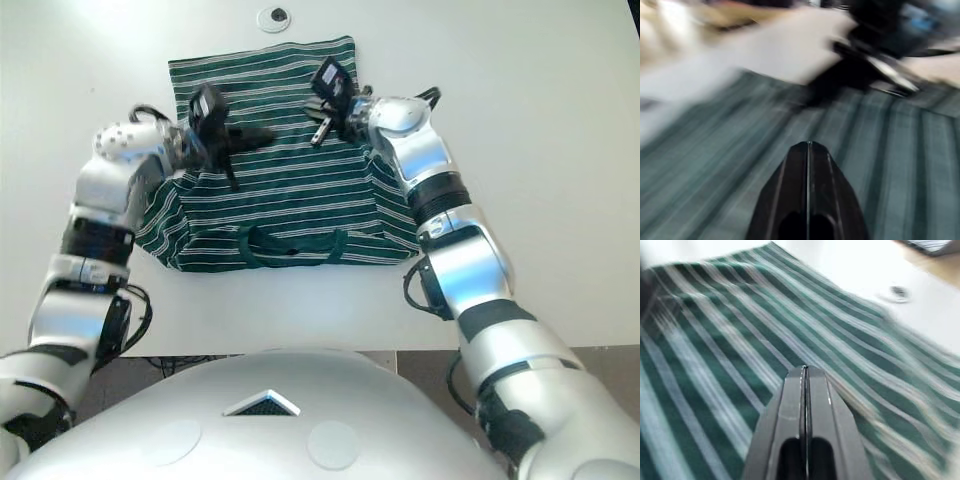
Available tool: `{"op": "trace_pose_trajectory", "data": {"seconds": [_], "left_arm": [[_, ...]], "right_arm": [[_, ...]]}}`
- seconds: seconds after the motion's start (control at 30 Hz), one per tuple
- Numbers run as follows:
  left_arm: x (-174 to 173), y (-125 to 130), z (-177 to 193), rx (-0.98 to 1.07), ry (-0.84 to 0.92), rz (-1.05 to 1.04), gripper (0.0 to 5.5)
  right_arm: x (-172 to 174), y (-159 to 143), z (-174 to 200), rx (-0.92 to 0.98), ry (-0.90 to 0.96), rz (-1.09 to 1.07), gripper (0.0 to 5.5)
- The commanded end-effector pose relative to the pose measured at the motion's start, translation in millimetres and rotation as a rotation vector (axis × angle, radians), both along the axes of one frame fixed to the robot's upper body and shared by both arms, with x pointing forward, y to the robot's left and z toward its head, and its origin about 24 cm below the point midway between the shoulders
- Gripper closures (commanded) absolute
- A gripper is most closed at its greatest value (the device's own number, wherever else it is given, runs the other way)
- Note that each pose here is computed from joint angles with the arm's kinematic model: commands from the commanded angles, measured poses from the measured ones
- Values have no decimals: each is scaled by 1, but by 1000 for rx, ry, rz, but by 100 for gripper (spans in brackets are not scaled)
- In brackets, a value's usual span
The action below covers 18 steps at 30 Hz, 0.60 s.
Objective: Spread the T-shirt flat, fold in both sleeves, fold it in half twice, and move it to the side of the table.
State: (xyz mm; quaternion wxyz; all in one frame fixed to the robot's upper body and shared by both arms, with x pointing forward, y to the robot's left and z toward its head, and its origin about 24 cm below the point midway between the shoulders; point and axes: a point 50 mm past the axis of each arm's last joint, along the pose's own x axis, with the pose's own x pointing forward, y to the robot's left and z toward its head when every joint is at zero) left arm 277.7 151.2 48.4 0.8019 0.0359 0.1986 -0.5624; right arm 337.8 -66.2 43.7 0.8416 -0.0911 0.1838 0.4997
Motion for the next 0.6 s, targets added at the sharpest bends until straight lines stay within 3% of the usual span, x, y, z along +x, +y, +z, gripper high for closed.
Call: {"op": "trace_pose_trajectory", "data": {"seconds": [0.03, 0.1, 0.27, 0.6], "left_arm": [[-24, -2, -10, -26, 177, 5, 548], [-35, 0, -24, 40, 246, 17, 548], [-69, 3, -41, 102, 362, -42, 548], [-113, 11, -36, 109, 440, -93, 548]], "right_arm": [[-15, 20, -7, 50, 130, 126, 550], [-20, 23, -22, -41, 168, 122, 550], [-19, 26, -25, -30, 229, 98, 550], [-8, 10, -32, 26, 363, -127, 550]]}}
